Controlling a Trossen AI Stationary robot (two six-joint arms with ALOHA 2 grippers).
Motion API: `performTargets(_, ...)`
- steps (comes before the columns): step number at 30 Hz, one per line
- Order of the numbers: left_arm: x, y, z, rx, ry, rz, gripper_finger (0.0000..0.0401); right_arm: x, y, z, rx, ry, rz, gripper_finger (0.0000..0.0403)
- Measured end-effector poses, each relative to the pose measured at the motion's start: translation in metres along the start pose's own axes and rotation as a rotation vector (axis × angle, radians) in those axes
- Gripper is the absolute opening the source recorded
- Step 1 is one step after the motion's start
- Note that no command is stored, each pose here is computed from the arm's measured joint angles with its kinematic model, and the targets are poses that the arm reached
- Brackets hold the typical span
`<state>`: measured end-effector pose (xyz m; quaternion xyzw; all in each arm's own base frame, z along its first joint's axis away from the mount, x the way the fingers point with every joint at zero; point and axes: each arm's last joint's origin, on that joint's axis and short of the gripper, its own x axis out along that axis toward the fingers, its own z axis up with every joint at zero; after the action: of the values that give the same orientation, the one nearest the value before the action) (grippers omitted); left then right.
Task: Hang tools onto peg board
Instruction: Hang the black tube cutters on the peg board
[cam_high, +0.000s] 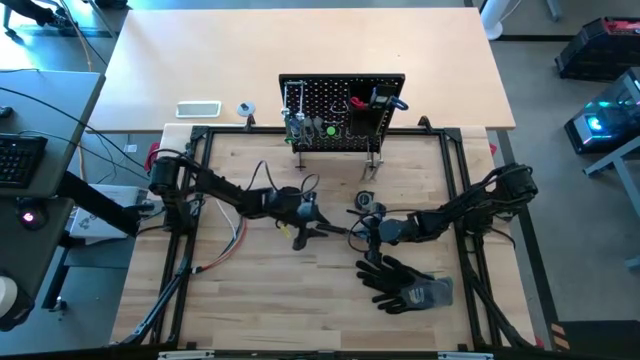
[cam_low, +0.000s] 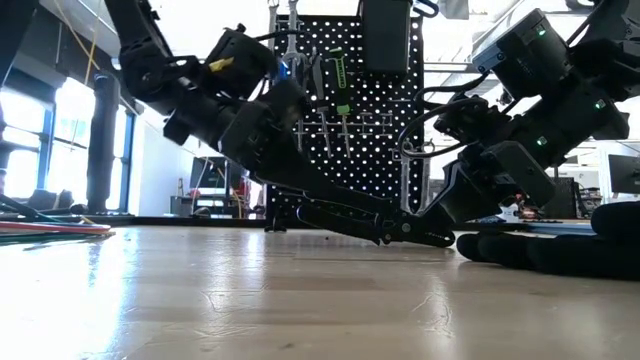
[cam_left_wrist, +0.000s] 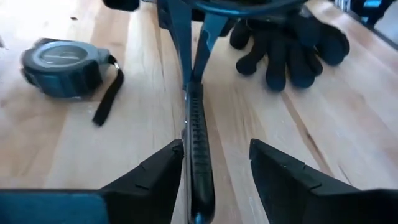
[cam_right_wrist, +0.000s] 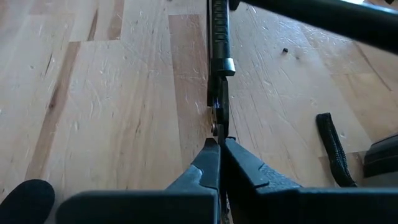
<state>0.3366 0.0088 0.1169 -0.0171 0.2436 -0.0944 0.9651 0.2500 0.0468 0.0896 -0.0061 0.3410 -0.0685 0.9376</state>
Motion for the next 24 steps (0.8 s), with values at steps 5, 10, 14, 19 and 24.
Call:
performTargets(5, 0.011, -0.003, 0.007, 0.041, 0.004, -0.012, 0.0155, 0.000, 0.000, 0.000, -0.001, 0.000, -0.001, 0.0001)
performTargets(10, 0.019, -0.001, 0.008, 0.050, 0.020, -0.013, 0.0112, 0.000, 0.000, 0.000, 0.004, 0.002, 0.000, 0.0001)
performTargets(14, 0.026, 0.001, 0.002, 0.039, 0.079, -0.034, 0.0071, 0.000, 0.000, 0.000, 0.002, 0.004, 0.003, 0.0001)
performTargets(19, 0.029, 0.002, 0.001, 0.040, 0.091, -0.029, 0.0043, 0.000, 0.000, -0.001, -0.001, 0.005, 0.002, 0.0001)
performTargets(24, 0.029, 0.002, 0.001, 0.075, 0.092, -0.021, 0.0021, 0.000, 0.000, -0.001, 0.005, 0.004, 0.004, 0.0001)
